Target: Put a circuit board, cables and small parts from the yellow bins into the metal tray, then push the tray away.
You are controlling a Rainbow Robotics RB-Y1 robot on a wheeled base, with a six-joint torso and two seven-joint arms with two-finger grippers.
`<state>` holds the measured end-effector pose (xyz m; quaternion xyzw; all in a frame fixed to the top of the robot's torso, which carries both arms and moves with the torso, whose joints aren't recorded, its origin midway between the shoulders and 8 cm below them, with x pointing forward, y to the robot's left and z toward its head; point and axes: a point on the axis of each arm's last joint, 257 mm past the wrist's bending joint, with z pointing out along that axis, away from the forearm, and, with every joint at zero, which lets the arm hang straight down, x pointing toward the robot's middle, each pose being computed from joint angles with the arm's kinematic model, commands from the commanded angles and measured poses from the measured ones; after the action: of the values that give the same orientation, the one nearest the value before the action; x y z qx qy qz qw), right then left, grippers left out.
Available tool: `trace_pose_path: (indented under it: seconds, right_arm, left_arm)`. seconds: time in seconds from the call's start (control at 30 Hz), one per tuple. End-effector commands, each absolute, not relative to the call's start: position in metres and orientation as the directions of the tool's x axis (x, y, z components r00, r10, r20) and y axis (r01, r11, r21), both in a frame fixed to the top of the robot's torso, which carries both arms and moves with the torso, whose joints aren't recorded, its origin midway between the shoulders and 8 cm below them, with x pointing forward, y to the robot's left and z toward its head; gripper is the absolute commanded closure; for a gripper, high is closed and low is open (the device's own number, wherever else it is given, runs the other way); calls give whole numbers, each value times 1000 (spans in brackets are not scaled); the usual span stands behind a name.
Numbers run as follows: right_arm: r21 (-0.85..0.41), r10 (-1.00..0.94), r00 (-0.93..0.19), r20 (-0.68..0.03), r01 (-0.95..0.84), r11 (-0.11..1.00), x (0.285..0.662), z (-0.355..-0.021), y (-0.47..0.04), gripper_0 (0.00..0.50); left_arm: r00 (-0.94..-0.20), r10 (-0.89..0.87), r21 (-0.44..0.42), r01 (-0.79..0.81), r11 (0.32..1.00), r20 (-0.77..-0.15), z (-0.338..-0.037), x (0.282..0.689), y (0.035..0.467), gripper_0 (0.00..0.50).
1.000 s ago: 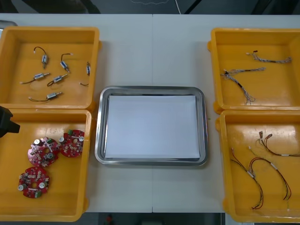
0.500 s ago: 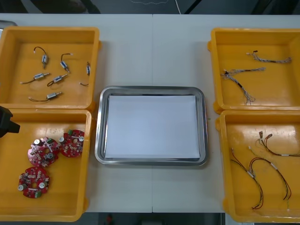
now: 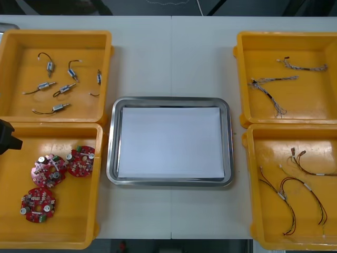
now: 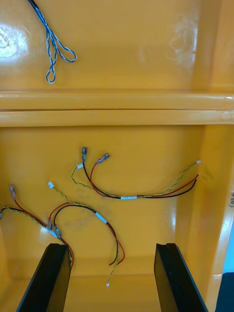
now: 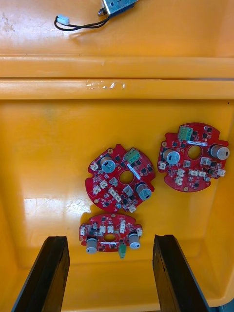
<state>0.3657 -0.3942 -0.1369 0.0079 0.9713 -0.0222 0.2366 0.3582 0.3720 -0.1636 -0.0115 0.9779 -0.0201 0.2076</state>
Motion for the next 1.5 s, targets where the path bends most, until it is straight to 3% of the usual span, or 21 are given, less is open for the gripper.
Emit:
trace_pose_path:
  seconds: [0.03,1.5]
  right_arm:
    - [-51,15,-880,-475,45,998,362,-129,-399,0]
    - [-51,15,-880,-475,45,998,362,-129,-399,0]
  left_arm:
    - [-909,17,-40,37,999,-416,-158,363,364,0]
    - [-909,17,-40,37,999,-416,-158,363,364,0]
